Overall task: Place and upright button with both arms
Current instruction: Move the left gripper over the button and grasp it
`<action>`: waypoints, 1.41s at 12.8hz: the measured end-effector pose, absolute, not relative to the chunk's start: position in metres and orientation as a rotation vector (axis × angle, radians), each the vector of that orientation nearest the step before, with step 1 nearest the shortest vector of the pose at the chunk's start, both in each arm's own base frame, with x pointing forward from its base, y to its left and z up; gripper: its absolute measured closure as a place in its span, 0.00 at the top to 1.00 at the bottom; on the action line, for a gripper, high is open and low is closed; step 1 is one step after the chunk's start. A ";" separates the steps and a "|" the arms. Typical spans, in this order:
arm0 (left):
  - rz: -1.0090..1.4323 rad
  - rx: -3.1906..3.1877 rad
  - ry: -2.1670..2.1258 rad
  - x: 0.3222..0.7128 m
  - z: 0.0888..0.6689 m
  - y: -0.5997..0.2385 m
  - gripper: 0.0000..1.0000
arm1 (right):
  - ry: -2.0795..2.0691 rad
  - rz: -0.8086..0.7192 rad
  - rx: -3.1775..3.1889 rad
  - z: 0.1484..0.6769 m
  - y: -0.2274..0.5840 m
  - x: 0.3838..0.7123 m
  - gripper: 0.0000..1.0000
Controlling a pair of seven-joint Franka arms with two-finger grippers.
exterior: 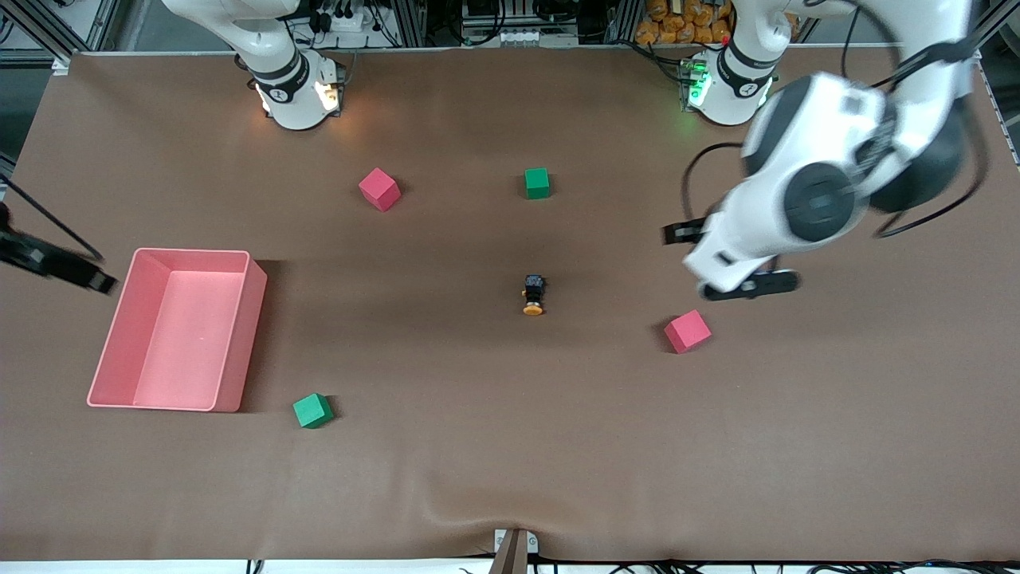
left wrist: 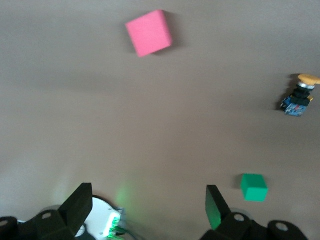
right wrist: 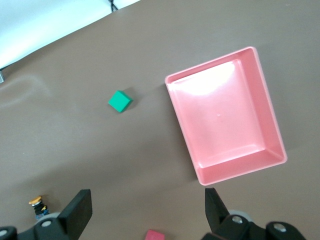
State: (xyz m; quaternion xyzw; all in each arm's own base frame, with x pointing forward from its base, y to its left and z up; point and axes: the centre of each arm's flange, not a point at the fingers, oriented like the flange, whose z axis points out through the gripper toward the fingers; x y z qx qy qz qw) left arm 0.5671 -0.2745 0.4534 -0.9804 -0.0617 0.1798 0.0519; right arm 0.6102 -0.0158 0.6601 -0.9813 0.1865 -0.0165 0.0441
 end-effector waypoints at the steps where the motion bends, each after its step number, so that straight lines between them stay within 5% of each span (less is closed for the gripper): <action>1: 0.531 -2.981 -0.203 0.569 0.441 -0.297 1.00 | 0.569 -0.082 -2.998 0.661 -0.029 0.590 1.00; 5: 0.453 -3.060 -0.092 0.568 0.401 -0.365 1.00 | 0.527 -0.056 -3.036 0.644 -0.047 0.526 1.00; 18: 0.488 -3.150 0.071 0.553 0.244 -0.449 1.00 | 0.407 -0.009 -3.080 0.655 -0.038 0.551 1.00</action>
